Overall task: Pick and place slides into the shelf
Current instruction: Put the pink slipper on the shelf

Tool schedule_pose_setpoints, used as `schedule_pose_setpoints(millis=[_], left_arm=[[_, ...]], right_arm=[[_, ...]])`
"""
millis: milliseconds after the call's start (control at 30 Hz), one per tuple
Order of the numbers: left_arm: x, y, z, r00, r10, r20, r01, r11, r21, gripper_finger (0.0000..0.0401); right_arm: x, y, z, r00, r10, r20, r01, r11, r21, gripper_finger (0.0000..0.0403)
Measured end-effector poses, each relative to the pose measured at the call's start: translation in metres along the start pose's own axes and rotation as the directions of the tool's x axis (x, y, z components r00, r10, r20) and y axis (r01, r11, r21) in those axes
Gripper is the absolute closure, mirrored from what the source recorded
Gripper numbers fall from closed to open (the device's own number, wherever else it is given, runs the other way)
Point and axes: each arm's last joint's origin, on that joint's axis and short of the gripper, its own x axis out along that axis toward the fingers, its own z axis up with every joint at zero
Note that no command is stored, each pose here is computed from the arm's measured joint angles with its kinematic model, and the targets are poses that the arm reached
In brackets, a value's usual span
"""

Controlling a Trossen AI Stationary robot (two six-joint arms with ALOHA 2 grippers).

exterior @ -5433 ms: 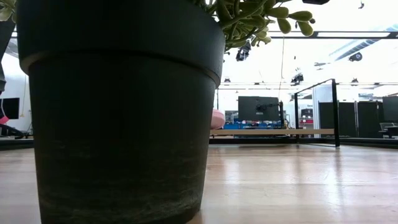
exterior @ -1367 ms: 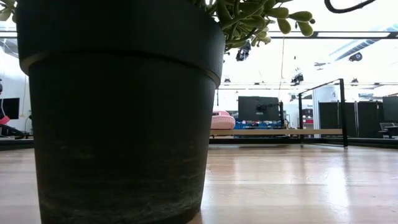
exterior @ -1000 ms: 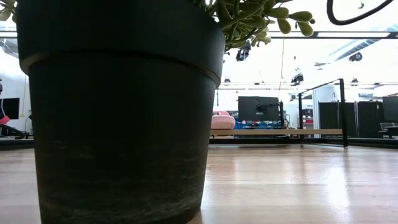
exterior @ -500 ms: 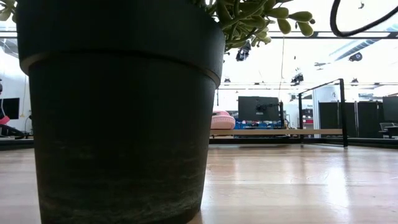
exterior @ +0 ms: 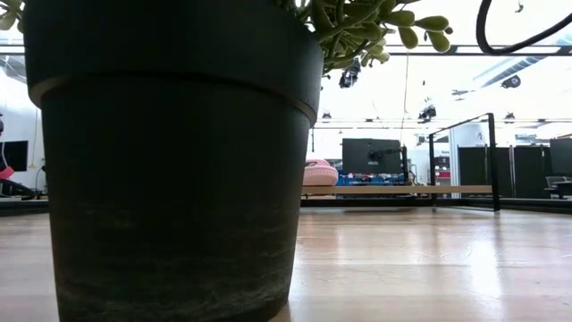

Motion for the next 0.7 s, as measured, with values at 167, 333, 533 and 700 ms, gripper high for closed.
schedule_pose_setpoints(millis=[167, 333, 533, 700], left_arm=[[0.000, 0.000, 0.000, 1.000, 0.000, 0.000, 0.000, 1.000, 0.000, 0.0112], [0.000, 0.000, 0.000, 1.000, 0.000, 0.000, 0.000, 1.000, 0.000, 0.0112], [0.000, 0.000, 0.000, 1.000, -0.001, 0.000, 0.001, 1.000, 0.000, 0.0112], [0.000, -0.001, 0.000, 1.000, -0.006, 0.002, 0.006, 1.000, -0.002, 0.0112]], right_arm=[[0.001, 0.001, 0.002, 1.000, -0.001, 0.012, 0.001, 1.000, -0.009, 0.0225], [0.003, 0.003, 0.005, 1.000, 0.001, 0.027, 0.000, 1.000, -0.010, 0.0233], [0.018, 0.001, 0.009, 0.999, -0.002, 0.051, 0.002, 1.000, 0.006, 0.0238], [0.034, -0.002, 0.006, 0.998, 0.030, 0.046, -0.031, 0.999, 0.026, 0.0239]])
